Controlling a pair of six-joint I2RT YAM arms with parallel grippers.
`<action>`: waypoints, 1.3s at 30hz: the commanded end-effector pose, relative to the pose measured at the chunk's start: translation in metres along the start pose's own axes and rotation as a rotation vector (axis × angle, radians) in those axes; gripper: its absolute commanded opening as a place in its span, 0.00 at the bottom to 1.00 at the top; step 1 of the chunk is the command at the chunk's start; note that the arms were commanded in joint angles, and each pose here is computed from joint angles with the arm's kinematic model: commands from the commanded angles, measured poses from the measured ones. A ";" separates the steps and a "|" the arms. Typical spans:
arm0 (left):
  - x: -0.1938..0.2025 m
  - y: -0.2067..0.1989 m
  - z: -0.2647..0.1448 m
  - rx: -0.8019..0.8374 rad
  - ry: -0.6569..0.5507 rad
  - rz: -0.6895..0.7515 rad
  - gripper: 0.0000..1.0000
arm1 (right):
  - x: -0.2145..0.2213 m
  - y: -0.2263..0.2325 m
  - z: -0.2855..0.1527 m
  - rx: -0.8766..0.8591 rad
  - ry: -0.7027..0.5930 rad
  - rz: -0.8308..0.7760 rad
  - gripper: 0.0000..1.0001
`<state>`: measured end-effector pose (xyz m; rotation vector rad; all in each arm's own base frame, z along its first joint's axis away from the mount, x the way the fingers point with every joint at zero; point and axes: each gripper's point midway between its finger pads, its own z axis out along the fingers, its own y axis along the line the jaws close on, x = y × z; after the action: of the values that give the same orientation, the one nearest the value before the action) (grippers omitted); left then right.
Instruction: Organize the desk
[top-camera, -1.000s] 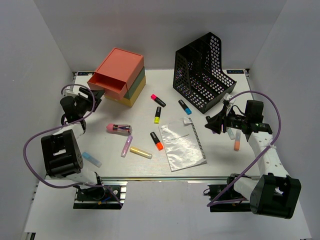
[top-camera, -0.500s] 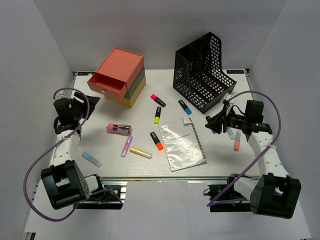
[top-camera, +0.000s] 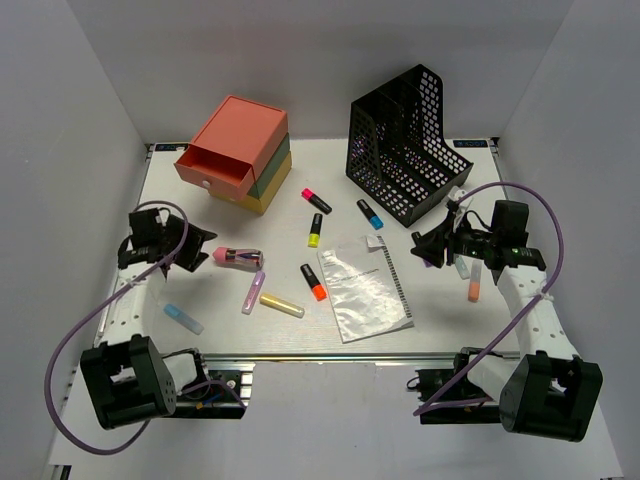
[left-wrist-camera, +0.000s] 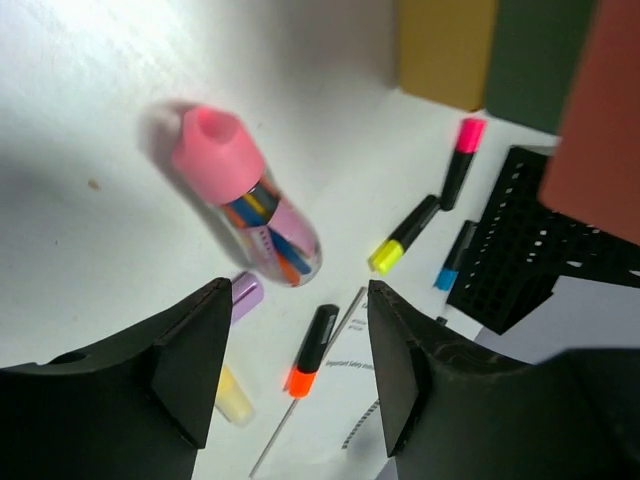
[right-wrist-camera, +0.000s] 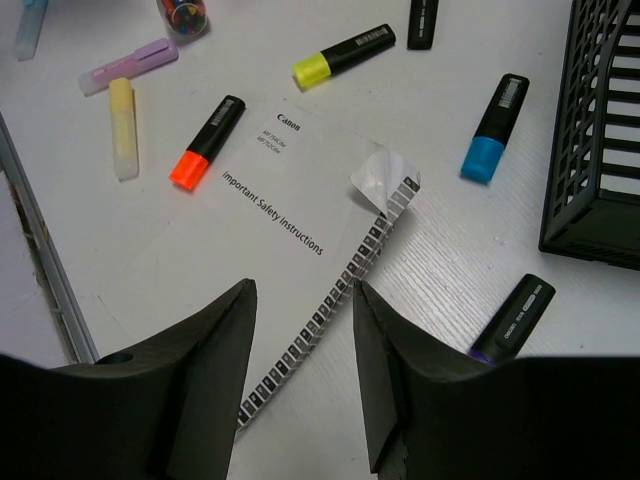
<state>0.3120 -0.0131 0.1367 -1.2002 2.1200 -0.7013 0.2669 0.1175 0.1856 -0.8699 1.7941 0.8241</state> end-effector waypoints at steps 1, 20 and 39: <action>0.015 0.009 0.005 -0.102 0.039 -0.040 0.67 | -0.007 0.000 -0.004 0.014 -0.017 -0.042 0.50; 0.050 0.006 0.054 -0.259 0.125 -0.164 0.75 | -0.005 -0.003 -0.004 0.029 -0.010 -0.041 0.50; 0.062 0.029 0.102 -0.438 0.193 -0.166 0.65 | 0.002 -0.012 -0.004 0.052 0.003 -0.019 0.50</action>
<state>0.3360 -0.0719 0.0250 -1.6180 2.4578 -0.4633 0.2712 0.1100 0.1837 -0.8478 1.8146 0.7805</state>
